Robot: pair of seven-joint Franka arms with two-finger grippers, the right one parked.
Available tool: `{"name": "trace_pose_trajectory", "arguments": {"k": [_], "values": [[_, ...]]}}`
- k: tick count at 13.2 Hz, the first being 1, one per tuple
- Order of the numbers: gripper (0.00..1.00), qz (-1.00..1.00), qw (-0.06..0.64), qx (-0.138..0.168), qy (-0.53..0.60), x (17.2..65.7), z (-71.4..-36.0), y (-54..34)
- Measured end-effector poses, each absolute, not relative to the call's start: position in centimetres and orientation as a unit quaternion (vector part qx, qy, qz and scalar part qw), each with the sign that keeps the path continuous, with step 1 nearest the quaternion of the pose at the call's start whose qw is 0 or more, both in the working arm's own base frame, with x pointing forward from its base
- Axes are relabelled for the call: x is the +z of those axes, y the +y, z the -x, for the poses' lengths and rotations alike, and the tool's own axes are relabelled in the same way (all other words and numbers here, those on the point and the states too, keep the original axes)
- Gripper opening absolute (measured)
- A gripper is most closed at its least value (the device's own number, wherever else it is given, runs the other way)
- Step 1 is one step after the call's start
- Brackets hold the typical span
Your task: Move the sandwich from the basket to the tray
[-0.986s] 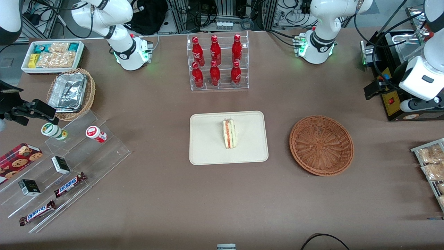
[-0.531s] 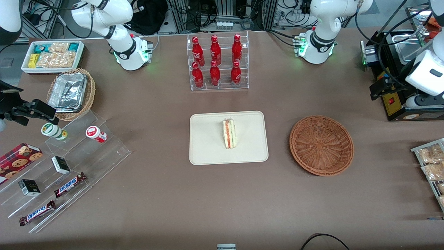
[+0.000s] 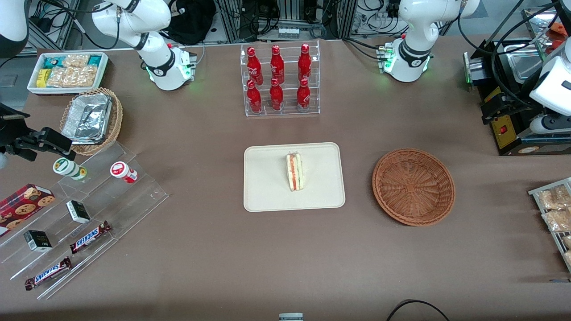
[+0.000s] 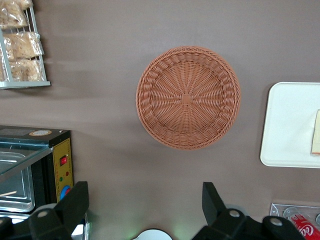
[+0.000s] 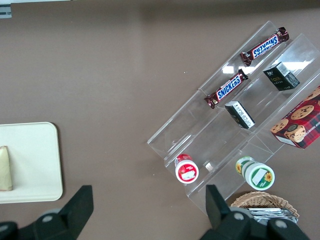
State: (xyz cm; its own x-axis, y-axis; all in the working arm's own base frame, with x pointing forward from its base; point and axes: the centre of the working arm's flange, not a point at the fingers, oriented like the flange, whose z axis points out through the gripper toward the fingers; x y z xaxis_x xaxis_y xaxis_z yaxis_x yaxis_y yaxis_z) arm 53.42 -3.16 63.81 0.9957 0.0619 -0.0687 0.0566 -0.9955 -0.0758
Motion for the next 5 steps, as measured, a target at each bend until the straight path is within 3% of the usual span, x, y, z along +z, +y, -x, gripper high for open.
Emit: {"name": "trace_pose_trajectory", "arguments": {"k": [5], "values": [[1.00,0.998,0.027,0.038,-0.044,63.8,-53.4,-2.1]]}}
